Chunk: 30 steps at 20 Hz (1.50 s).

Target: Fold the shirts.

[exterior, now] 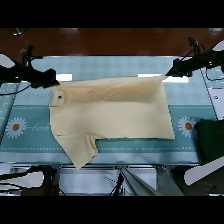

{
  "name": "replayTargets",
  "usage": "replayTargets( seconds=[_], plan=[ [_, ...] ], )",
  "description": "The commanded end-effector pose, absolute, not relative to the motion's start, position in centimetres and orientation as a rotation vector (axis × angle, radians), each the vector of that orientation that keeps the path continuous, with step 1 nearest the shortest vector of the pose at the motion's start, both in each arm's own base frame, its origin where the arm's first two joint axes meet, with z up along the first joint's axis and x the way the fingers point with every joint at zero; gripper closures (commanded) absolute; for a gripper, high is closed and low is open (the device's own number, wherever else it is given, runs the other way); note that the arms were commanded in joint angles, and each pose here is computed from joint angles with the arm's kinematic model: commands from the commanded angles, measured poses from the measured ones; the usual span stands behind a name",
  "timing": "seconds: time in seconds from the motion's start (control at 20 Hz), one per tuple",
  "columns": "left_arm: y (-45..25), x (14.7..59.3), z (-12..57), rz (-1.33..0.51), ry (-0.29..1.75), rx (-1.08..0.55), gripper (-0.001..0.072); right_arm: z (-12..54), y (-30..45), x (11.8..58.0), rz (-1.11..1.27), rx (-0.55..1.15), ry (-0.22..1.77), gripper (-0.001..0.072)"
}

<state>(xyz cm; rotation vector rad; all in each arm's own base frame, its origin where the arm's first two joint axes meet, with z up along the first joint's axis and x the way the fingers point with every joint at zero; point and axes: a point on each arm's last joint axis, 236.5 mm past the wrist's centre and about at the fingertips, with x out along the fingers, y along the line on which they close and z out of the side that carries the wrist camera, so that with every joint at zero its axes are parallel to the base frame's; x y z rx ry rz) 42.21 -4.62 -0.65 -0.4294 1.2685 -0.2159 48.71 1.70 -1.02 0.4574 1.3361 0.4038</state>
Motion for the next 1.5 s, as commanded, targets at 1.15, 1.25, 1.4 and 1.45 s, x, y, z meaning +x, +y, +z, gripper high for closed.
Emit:
replayTargets(
  seconds=[1.15, 1.25, 1.4, 1.45],
  plan=[
    [-0.1, 19.2, -7.8, -0.015, 1.408, -0.876, 0.0004, 0.7, -2.5, 33.9, 0.147, 0.77, 1.079, 0.0092],
    [-0.8, 20.0, -6.7, -0.048, 1.353, -0.905, 0.0003, 0.2, -0.7, 33.3, 0.199, 0.802, 1.079, 0.0092],
    [-2.4, 19.6, -6.7, -0.11, 1.389, -0.904, 0.0004, -0.4, 0.7, 33.0, 0.221, 0.792, 1.103, 0.0093],
    [-2.7, 19.3, -7.0, -0.117, 1.418, -0.903, 0.0004, -0.4, 1.0, 33.0, 0.231, 0.79, 1.106, 0.0092]
  ],
)
